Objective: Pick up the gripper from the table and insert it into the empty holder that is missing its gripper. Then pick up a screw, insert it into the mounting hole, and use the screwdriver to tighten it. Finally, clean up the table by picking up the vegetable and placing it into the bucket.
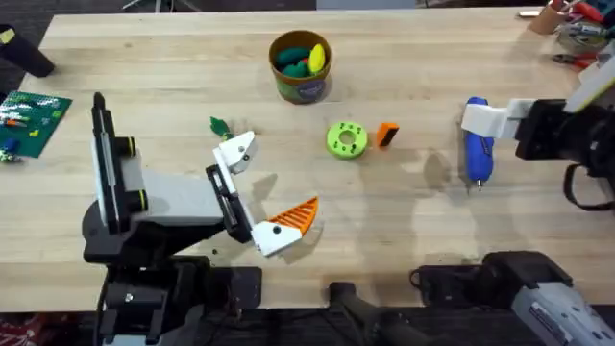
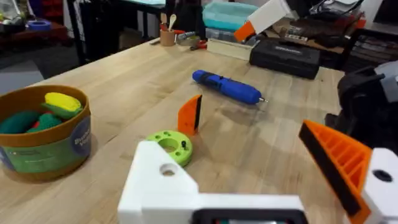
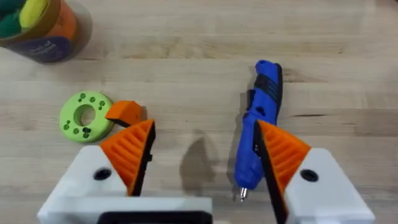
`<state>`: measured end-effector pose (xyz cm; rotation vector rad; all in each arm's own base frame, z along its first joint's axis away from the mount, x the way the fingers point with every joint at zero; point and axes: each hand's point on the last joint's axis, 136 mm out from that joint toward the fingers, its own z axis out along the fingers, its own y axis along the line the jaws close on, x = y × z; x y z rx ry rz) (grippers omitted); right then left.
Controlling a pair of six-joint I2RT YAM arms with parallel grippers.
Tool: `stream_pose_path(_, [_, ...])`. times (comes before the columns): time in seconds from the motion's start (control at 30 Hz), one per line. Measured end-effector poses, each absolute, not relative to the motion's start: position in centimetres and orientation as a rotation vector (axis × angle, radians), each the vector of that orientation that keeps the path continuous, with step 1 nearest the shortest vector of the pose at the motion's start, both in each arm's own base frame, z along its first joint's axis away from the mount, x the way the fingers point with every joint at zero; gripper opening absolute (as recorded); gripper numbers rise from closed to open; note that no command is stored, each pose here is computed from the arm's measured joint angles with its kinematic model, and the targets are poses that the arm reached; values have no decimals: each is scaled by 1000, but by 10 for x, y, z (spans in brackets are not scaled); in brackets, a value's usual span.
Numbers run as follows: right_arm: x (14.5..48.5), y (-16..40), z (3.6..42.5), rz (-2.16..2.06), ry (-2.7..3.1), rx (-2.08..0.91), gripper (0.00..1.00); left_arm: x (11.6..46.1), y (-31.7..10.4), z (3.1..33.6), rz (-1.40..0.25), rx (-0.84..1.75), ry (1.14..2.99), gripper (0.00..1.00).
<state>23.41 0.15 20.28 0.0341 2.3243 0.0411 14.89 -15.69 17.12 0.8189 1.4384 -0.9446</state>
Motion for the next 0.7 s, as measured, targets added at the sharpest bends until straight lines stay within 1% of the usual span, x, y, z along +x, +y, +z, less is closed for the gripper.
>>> stream_pose_path(0.17, [231,3,200,59,2343,44,918,149,-157,171,-945,819,1438,986])
stream_pose_path(0.33, [229,17,199,160,2351,23,918,149,-157,171,-945,819,1438,986])
stream_pose_path(0.47, [220,23,200,196,2390,10,918,149,-157,171,-945,819,1438,986])
stream_pose_path(0.53, [218,25,215,194,2374,-8,918,149,-157,171,-945,819,1438,986])
stream_pose_path(0.7, [215,34,278,199,2250,-77,918,149,-157,171,-945,819,1438,986])
